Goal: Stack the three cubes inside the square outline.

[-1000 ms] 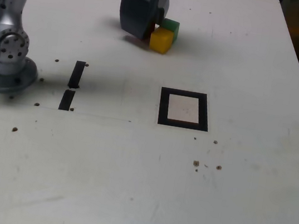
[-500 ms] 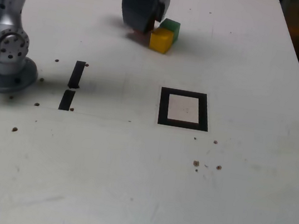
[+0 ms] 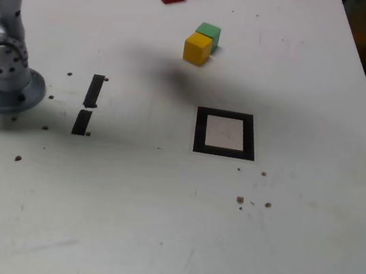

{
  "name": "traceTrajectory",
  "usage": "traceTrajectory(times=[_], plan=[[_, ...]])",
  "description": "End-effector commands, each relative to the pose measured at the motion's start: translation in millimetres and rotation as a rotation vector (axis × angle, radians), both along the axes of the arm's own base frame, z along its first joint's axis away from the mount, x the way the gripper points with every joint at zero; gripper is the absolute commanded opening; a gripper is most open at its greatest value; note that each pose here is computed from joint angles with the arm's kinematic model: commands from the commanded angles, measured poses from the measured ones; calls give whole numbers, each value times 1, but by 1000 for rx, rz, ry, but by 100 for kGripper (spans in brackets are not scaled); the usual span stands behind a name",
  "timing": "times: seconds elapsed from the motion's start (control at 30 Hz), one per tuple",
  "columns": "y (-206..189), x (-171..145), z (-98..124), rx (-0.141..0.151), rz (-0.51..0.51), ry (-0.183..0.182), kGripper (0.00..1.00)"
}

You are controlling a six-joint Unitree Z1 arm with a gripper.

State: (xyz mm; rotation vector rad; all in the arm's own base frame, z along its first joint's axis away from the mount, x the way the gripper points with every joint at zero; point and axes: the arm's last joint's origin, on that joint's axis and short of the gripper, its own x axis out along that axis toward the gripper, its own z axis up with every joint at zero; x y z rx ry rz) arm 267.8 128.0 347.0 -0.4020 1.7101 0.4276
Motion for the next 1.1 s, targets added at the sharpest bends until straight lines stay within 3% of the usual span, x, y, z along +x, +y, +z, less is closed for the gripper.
traceTrajectory(times=[0.0, 0.2, 0.57, 0.83, 1.07], plan=[[-33, 15, 3, -2, -111, -11, 26], [-116, 44, -4, 8, -315, -9, 26], [-200, 109, -49, -37, -454, 20, 26], [-208, 116, -71, -22, -471, 49, 26], [-183, 112, -80, -37, -464, 29, 26]])
